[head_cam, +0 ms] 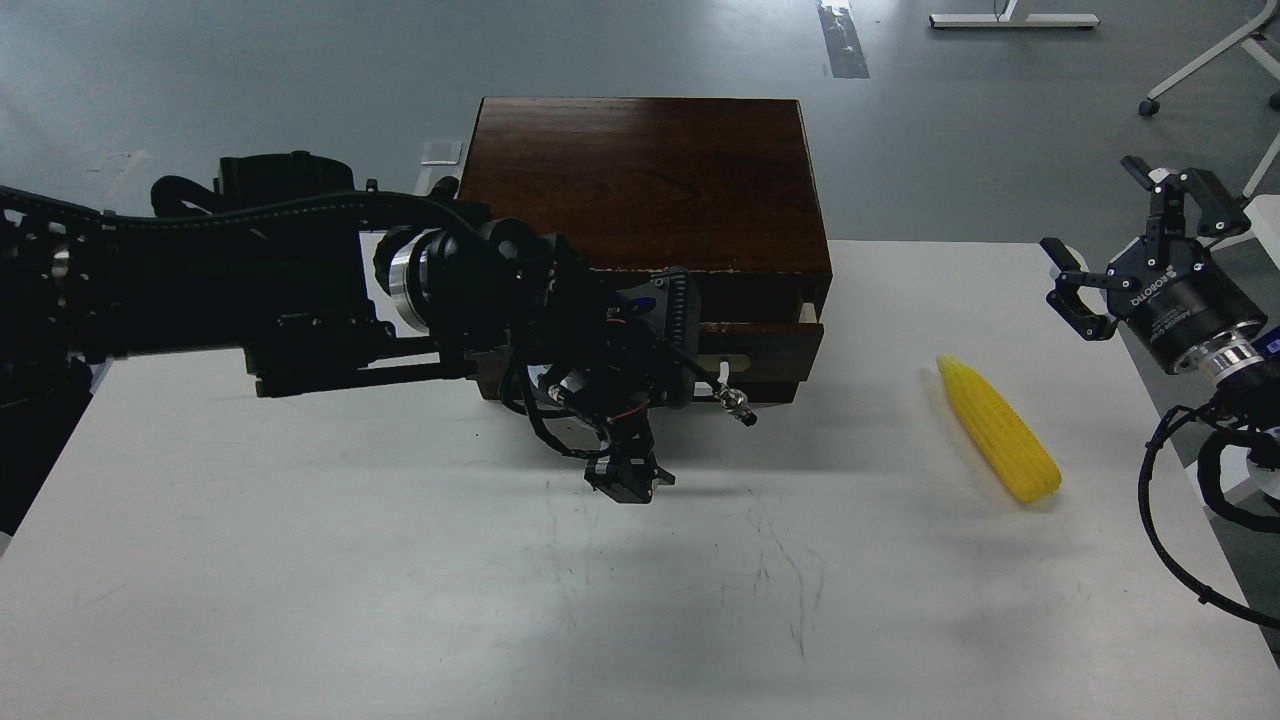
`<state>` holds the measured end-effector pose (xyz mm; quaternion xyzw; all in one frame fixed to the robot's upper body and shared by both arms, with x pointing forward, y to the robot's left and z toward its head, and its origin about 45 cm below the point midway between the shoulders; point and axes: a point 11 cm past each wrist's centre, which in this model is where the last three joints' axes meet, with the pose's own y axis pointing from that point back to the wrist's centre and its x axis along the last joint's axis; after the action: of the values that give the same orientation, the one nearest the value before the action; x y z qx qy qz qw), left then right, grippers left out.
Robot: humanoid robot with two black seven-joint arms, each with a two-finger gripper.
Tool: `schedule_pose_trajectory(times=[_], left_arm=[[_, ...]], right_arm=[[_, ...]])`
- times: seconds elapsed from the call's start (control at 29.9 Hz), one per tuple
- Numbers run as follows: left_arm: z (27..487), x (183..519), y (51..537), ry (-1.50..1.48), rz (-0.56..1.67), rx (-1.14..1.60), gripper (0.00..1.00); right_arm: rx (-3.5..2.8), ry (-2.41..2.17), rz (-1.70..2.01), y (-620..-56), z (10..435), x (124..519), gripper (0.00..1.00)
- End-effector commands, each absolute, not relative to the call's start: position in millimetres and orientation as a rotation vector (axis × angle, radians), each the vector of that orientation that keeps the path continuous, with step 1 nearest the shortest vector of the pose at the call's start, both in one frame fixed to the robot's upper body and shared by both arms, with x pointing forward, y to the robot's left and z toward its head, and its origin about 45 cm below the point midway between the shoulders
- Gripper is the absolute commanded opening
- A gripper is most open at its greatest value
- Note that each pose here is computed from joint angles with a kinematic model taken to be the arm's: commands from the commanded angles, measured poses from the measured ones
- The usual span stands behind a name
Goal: Put corn in drawer with both arms
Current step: 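Pull the drawer outward toward the robot with the left gripper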
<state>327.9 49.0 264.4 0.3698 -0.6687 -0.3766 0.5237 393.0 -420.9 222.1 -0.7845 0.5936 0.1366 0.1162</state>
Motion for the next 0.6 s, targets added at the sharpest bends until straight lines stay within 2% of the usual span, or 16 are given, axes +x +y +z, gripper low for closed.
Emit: schedule_pose_trajectory(times=[0.0,0.2,0.57], left_arm=[[268,313,43,-1.621,-0.937,0.838,0.98],[268,298,40,-1.628,-0.968,0.79,0.98],[285,300,50,-1.616,-0.917,0.787,0.98]], right_arm=[[-2.297,1.74,0.399,-421,222,393,1.0],[-2.295,1.741,0.405,-421,221,392,1.0],[-2.295,1.744,0.405,-422,220,391,1.0]])
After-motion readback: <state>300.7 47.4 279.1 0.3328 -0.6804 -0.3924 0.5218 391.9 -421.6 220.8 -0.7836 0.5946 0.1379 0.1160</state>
